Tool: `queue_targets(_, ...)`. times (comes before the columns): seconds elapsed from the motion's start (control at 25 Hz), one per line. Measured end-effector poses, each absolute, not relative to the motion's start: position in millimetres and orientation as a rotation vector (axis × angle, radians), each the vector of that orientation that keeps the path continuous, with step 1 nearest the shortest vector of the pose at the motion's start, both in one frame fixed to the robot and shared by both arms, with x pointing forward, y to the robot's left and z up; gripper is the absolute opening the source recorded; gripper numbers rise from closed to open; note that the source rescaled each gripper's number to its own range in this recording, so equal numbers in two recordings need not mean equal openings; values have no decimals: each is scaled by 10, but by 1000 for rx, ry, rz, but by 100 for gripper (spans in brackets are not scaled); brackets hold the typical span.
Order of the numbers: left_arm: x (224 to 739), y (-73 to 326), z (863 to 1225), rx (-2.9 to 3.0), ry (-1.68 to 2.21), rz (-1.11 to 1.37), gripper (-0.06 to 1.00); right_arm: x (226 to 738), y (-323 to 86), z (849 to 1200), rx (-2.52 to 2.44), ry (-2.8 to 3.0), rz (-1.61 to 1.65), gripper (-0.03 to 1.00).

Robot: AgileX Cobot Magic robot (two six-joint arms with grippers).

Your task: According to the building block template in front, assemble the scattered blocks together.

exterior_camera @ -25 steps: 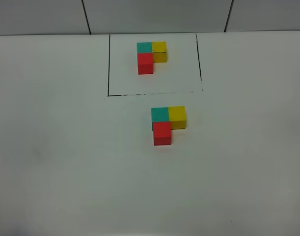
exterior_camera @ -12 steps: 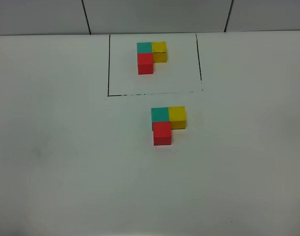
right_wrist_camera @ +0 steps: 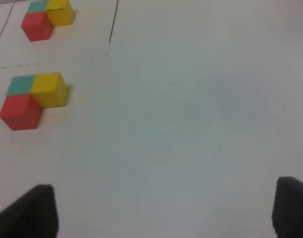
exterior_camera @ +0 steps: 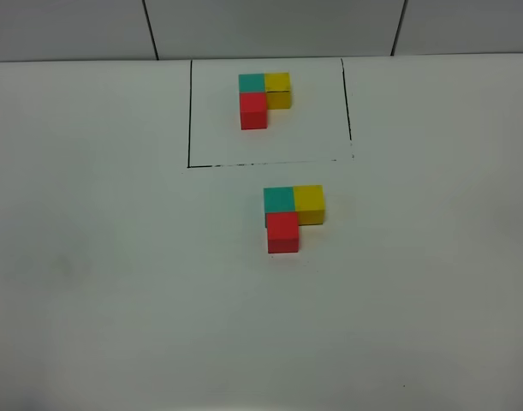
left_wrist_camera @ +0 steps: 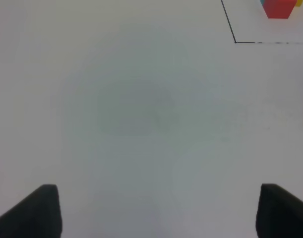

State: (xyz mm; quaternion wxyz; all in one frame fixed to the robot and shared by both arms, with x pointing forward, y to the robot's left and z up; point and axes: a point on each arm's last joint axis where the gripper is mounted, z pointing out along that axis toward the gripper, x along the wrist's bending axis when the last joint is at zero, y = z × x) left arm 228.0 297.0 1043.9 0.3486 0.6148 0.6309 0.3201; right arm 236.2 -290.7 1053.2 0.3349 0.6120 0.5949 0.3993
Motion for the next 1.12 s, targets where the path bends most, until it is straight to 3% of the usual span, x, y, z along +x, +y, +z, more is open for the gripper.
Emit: queue_targets(1.12,2280,2970,10439,1595,1635,830,74,2362,-2907,10532,1596,1553,1041,76)
